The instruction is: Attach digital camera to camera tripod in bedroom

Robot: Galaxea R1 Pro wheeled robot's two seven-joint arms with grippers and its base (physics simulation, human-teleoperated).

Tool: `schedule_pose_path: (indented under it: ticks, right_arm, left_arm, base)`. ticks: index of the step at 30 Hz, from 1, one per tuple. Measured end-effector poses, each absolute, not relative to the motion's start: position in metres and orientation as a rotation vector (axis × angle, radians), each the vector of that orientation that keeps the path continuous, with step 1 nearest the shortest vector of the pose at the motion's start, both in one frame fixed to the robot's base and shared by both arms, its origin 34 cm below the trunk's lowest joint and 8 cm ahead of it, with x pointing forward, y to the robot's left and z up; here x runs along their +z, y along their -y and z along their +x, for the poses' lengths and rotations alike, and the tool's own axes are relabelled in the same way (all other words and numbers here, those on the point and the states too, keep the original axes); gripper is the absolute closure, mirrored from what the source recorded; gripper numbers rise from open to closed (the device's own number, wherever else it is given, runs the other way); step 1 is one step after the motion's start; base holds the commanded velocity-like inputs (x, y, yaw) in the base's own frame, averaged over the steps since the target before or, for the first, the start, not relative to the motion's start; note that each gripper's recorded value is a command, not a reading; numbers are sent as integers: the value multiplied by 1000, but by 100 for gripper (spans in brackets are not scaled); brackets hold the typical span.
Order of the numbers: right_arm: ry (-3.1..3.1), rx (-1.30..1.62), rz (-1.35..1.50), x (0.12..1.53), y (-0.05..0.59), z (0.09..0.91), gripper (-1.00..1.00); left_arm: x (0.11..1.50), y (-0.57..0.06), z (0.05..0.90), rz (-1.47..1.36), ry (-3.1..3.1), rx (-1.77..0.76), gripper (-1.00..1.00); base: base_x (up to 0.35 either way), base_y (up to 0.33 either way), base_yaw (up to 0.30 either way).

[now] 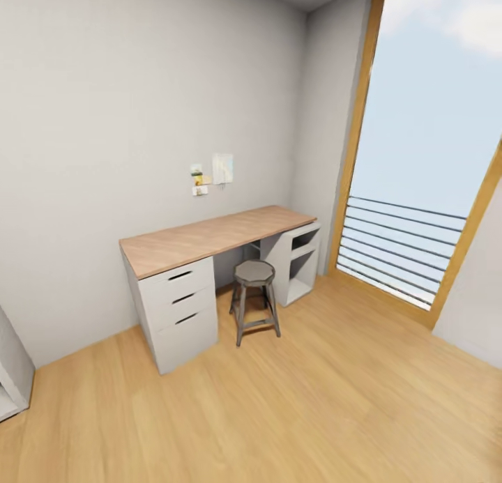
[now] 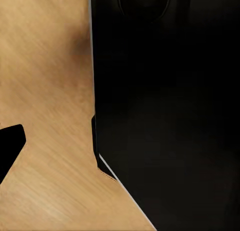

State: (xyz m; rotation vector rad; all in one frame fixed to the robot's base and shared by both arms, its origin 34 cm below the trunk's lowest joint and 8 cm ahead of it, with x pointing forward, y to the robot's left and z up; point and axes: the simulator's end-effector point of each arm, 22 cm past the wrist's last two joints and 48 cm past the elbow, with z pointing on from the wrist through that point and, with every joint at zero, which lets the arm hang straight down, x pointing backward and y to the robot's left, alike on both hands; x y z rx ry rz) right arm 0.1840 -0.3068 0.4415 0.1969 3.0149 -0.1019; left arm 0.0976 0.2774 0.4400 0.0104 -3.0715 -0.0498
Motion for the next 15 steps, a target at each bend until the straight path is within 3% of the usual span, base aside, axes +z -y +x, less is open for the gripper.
schedule_pose_path:
  ticks: [15]
  right_arm:
    - [-3015,-100,197,441,306,184,-100]
  left_arm:
    - [440,-277,98,10,3071,-50,-100]
  base:
    - [337,-39,-280]
